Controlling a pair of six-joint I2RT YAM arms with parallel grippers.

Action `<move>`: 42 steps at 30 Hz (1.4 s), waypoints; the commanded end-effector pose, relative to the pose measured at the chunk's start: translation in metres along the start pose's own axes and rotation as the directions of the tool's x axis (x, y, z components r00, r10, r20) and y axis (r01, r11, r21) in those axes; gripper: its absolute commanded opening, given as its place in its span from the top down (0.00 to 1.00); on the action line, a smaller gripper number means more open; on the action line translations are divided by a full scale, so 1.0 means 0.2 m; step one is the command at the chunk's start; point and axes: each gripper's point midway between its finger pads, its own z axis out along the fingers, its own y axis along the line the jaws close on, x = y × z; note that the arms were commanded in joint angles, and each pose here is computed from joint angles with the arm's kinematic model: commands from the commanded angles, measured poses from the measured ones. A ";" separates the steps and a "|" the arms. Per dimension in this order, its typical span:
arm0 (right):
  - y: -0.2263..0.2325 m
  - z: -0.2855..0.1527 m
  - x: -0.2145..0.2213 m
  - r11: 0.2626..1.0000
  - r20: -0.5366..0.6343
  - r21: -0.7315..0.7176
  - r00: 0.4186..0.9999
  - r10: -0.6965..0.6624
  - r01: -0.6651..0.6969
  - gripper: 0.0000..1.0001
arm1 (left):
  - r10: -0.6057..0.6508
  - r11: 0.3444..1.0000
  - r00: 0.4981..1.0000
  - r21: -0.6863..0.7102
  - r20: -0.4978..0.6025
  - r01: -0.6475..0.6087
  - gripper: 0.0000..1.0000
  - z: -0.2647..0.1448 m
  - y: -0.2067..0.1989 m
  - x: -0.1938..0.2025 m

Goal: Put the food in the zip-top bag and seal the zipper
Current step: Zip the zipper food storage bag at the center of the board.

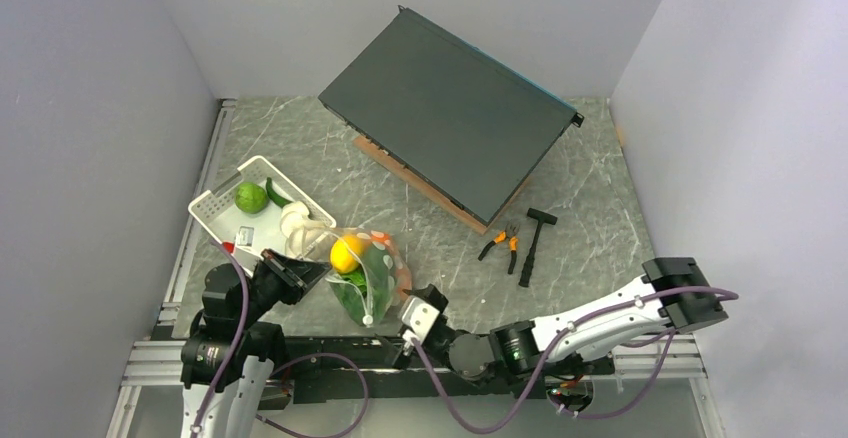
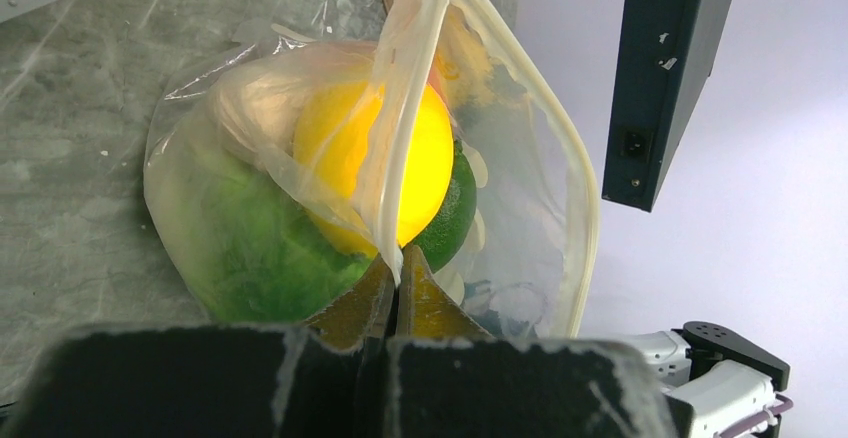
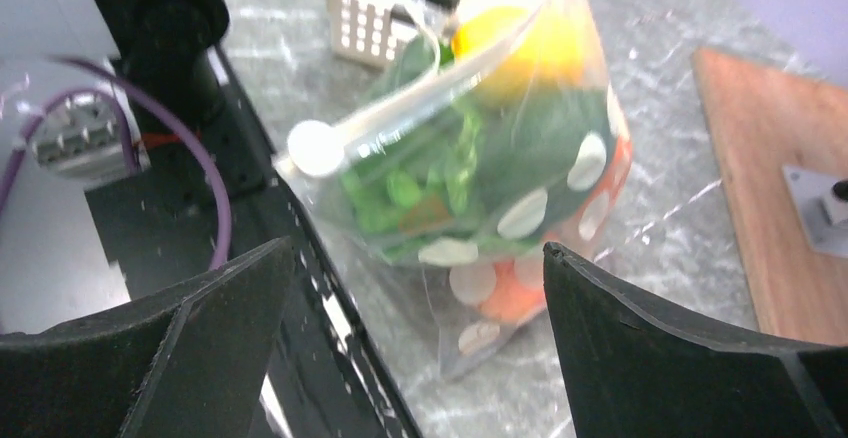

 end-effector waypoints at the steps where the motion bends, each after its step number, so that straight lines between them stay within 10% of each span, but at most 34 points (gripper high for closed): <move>1: -0.02 0.03 -0.32 0.990 0.211 0.125 0.977 0.031 -0.058 0.05 | 0.010 1.000 0.999 0.028 0.031 -0.011 1.00 -0.03 -0.07 -0.03; 8: 0.02 0.13 -0.37 0.975 0.228 0.219 0.973 -0.020 -0.032 0.10 | 0.007 1.000 0.999 0.015 0.034 -0.007 1.00 -0.04 -0.08 -0.04; 11: 0.02 0.16 -0.38 0.972 0.234 0.234 0.971 -0.042 -0.014 0.47 | 0.010 1.000 0.999 0.002 0.042 -0.010 1.00 -0.05 -0.08 -0.04; 18: -0.05 0.20 -0.35 0.970 0.218 0.241 0.976 -0.023 -0.030 1.00 | 0.004 1.000 0.998 -0.005 0.055 -0.004 1.00 -0.08 -0.09 -0.04; 22: -0.07 0.18 -0.35 0.984 0.226 0.175 0.974 -0.016 -0.025 1.00 | 0.027 0.999 0.996 -0.036 0.086 -0.023 1.00 -0.13 -0.07 -0.05; 28: -0.11 0.22 -0.30 1.000 0.167 -0.027 0.986 0.021 -0.017 1.00 | 0.247 0.969 0.964 -0.004 0.099 -0.248 0.37 -0.22 -0.17 -0.06; 36: -0.17 0.18 -0.29 0.972 0.126 -0.223 0.987 0.101 -0.071 1.00 | 0.696 0.713 0.718 0.122 -0.012 -0.690 0.21 -0.33 -0.44 -0.05; 42: -0.15 0.19 -0.29 0.931 0.089 -0.353 0.987 0.133 -0.094 1.00 | 0.887 0.370 0.421 0.256 0.188 -0.893 0.22 -0.40 -0.78 -0.11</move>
